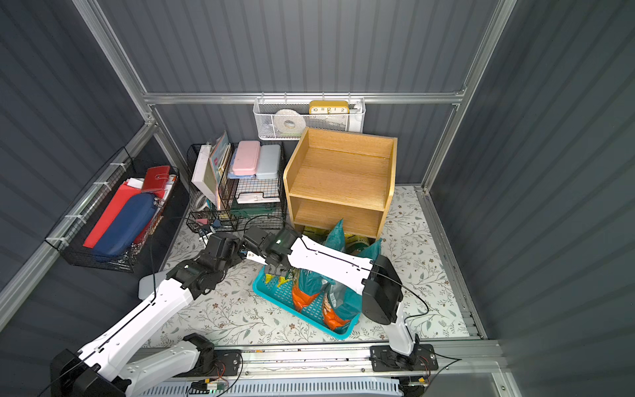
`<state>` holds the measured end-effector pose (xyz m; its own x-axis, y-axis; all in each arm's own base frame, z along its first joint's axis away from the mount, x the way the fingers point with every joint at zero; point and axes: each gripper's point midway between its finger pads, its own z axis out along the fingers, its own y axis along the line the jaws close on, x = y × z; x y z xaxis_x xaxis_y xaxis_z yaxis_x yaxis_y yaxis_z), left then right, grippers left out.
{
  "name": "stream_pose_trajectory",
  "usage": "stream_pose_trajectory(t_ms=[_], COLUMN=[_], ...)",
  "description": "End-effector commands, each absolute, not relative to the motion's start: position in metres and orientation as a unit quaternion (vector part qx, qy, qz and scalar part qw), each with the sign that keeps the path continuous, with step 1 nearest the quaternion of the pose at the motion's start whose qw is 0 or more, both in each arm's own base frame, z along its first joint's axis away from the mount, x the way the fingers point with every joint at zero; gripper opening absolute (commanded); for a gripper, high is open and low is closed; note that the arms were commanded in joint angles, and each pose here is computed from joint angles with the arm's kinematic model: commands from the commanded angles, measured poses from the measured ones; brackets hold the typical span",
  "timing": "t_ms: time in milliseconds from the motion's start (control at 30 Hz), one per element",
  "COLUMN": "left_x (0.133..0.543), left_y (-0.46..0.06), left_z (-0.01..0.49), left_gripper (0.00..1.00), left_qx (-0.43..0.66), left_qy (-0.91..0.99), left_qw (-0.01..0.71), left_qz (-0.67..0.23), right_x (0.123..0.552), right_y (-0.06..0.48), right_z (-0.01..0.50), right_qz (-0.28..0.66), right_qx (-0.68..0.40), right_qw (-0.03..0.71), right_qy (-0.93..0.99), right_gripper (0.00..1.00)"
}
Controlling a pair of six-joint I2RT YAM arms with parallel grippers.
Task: Take down the fertilizer bag from the shelf
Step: Place the fertilizer bag in the storage box.
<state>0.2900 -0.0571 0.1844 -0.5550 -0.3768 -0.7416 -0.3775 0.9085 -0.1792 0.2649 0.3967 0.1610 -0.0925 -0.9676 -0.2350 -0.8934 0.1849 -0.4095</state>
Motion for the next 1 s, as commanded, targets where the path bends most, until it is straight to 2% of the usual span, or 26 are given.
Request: stream_pose_trajectory(t_ms=[0, 167, 267, 400, 467, 633, 667, 733, 867, 967], left_x=[0.291, 0.274, 0.271, 0.274, 0.278, 0.293, 0.297, 0.309, 0.337, 0.357], left_y=[-0.062, -0.032, -0.031, -0.04, -0.048, -0.066, -0.072, -0.088, -0.134, -0.169], left_z=[0.229, 0.241, 0.241, 0.229, 0.222, 0.221, 0.223, 0.231, 0.255, 0.273], left_gripper=[0.99, 0.99, 0.99, 0.99, 0.99, 0.99, 0.99, 0.99, 0.99, 0.99], left_qx=[-0.244, -0.295, -0.291, -0.279, -0.273, -0.253, -0.241, -0.201, -0.09, -0.021], left_qy=[0.843, 0.817, 0.816, 0.831, 0.839, 0.849, 0.851, 0.854, 0.861, 0.859], left_qw=[0.475, 0.494, 0.499, 0.48, 0.468, 0.459, 0.461, 0.471, 0.481, 0.482], left_qz=[-0.064, -0.026, -0.029, -0.038, -0.045, -0.067, -0.074, -0.095, -0.138, -0.174], right_x=[0.264, 0.251, 0.241, 0.238, 0.245, 0.267, 0.271, 0.28, 0.295, 0.305], right_y=[0.405, 0.411, 0.406, 0.407, 0.409, 0.405, 0.402, 0.392, 0.351, 0.294], right_z=[0.109, 0.078, 0.065, 0.081, 0.106, 0.184, 0.203, 0.241, 0.314, 0.371], right_qz=[-0.081, -0.042, -0.028, -0.001, 0.022, 0.075, 0.084, 0.098, 0.09, 0.042], right_qx=[-0.65, -0.642, -0.631, -0.609, -0.586, -0.52, -0.505, -0.471, -0.385, -0.281], right_qw=[0.189, 0.162, 0.138, 0.163, 0.199, 0.292, 0.313, 0.356, 0.449, 0.525], right_qy=[0.732, 0.749, 0.763, 0.776, 0.785, 0.799, 0.8, 0.801, 0.801, 0.802], right_gripper=[0.0, 0.0, 0.01, 0.23, 0.37, 0.63, 0.72, 0.82, 0.88, 0.92])
